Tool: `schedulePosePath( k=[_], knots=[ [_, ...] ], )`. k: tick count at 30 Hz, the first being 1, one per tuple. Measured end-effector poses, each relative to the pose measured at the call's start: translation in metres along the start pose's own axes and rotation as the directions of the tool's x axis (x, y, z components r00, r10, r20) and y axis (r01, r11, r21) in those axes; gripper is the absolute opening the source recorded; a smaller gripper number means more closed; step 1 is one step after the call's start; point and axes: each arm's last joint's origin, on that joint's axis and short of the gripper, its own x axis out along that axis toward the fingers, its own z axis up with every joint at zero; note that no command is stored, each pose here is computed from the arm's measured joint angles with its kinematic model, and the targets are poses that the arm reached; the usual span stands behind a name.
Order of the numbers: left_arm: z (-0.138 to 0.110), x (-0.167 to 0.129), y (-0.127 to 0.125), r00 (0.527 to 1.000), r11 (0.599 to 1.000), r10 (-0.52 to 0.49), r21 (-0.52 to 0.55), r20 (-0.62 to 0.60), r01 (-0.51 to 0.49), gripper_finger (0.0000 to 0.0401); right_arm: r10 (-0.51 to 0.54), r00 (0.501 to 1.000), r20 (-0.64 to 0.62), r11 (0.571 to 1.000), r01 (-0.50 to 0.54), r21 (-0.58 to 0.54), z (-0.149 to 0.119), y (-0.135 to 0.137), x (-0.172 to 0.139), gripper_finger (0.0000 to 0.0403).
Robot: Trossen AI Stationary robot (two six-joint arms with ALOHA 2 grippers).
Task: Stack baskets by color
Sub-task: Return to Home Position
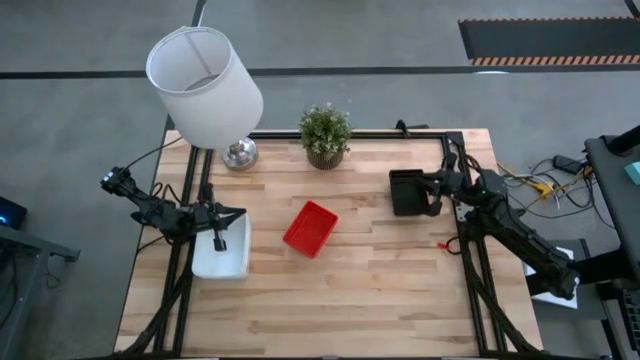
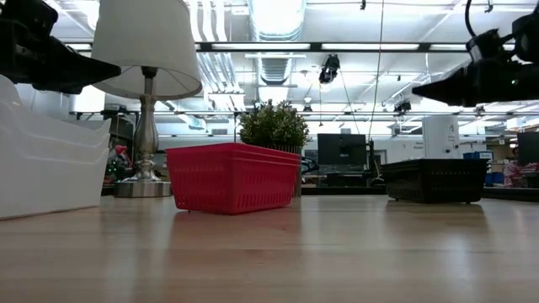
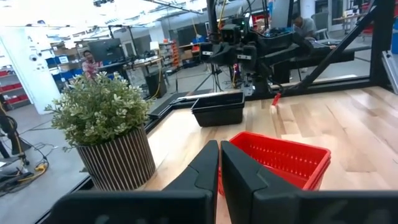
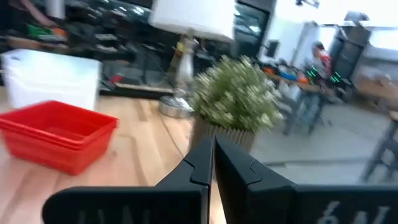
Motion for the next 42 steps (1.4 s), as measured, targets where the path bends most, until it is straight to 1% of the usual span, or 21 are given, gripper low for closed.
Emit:
schedulePosePath(
  k=[2,5,7,9,10,12,17,19,22,23,24,25,26,27,28,29,31,34,36,39,42],
  knots=[
    [0.000,0.000,0.000,1.000,1.000,0.000,0.001,-0.001,0.000,0.0000,-0.033,0.999,-0.020,0.998,0.034,0.045,-0.001,-0.001,0.000,0.0009],
    [0.000,0.000,-0.001,1.000,1.000,-0.002,0.005,-0.004,0.002,0.0000,-0.038,0.999,-0.033,0.980,0.044,0.192,-0.003,-0.001,0.001,0.0009],
    [0.000,0.000,-0.001,1.000,1.000,-0.001,0.003,-0.003,0.001,0.0000,-0.037,0.999,-0.037,0.947,0.047,0.317,-0.003,-0.001,0.001,0.0009],
    [0.000,0.000,-0.001,1.000,1.000,-0.003,0.002,-0.002,0.003,0.0000,-0.036,0.998,-0.042,0.910,0.050,0.411,-0.003,-0.001,0.001,0.0009],
    [0.000,0.000,-0.001,1.000,1.000,-0.003,0.001,-0.001,0.003,0.0000,-0.036,0.998,-0.042,0.898,0.051,0.438,-0.004,-0.001,0.001,0.0009],
    [0.000,0.000,-0.001,1.000,1.000,-0.003,0.000,-0.001,0.003,0.0000,-0.036,0.998,-0.042,0.890,0.051,0.453,-0.004,-0.001,0.001,0.0009],
    [0.000,0.000,-0.001,1.000,1.000,-0.003,0.000,-0.001,0.003,0.0000,-0.036,0.998,-0.043,0.908,0.050,0.417,-0.004,-0.001,0.002,0.0009],
    [0.000,0.000,-0.001,1.000,1.000,-0.003,0.000,-0.001,0.003,0.0000,-0.034,0.998,-0.043,0.909,0.049,0.415,-0.004,-0.001,0.002,0.0009],
    [0.000,0.000,-0.001,1.000,1.000,-0.003,0.000,0.000,0.003,0.0000,-0.013,1.000,-0.020,0.913,0.020,0.407,0.000,0.008,0.004,0.0009],
    [0.000,0.000,-0.001,1.000,1.000,-0.004,0.000,0.000,0.004,0.0000,0.000,1.000,-0.014,0.923,0.006,0.385,0.001,0.011,0.005,0.0009],
    [0.000,0.000,-0.001,1.000,1.000,-0.004,0.000,0.000,0.004,0.0000,0.007,1.000,-0.005,0.947,-0.005,0.322,0.002,0.015,0.005,0.0009],
    [0.000,0.000,-0.001,1.000,1.000,-0.004,-0.001,0.000,0.004,0.0000,0.007,1.000,0.008,0.981,-0.009,0.195,0.004,0.019,0.004,0.0009],
    [0.000,0.000,-0.001,1.000,1.000,-0.003,-0.002,0.001,0.003,0.0000,0.016,1.000,0.008,0.997,-0.016,0.076,0.004,0.024,0.005,0.0009],
    [0.000,0.001,-0.001,1.000,1.000,-0.004,0.000,0.000,0.004,0.0000,0.031,1.000,0.000,0.999,-0.031,-0.013,0.005,0.030,0.005,0.0009],
    [0.000,0.001,-0.001,1.000,1.000,-0.005,0.002,-0.002,0.005,0.0000,0.031,0.999,-0.005,0.997,-0.032,-0.074,0.005,0.034,0.005,0.0009],
    [0.000,0.001,-0.001,1.000,1.000,-0.007,0.003,-0.002,0.007,0.0000,0.014,1.000,-0.004,0.994,-0.015,-0.110,0.006,0.038,0.005,0.0009],
    [0.000,0.001,-0.001,1.000,1.000,-0.009,0.001,-0.001,0.009,0.0000,-0.082,0.997,0.000,0.990,0.081,-0.118,0.010,0.041,0.004,0.0009],
    [0.000,0.001,-0.001,1.000,1.000,-0.011,0.004,-0.003,0.011,0.0000,-0.199,0.980,-0.020,0.979,0.197,-0.054,0.011,0.043,0.002,0.0009],
    [-0.001,0.001,-0.002,1.000,1.000,-0.012,0.009,-0.008,0.012,0.0000,-0.217,0.976,-0.026,0.976,0.216,-0.040,0.011,0.042,0.002,0.0009],
    [-0.001,0.001,-0.002,1.000,1.000,-0.012,0.010,-0.008,0.012,0.0000,-0.192,0.981,-0.015,0.980,0.191,-0.048,0.012,0.043,0.002,0.0009],
    [-0.001,0.001,-0.002,1.000,1.000,-0.013,0.011,-0.009,0.013,0.0000,-0.193,0.981,-0.005,0.981,0.193,-0.032,0.013,0.043,0.003,0.0009]
  ],
)
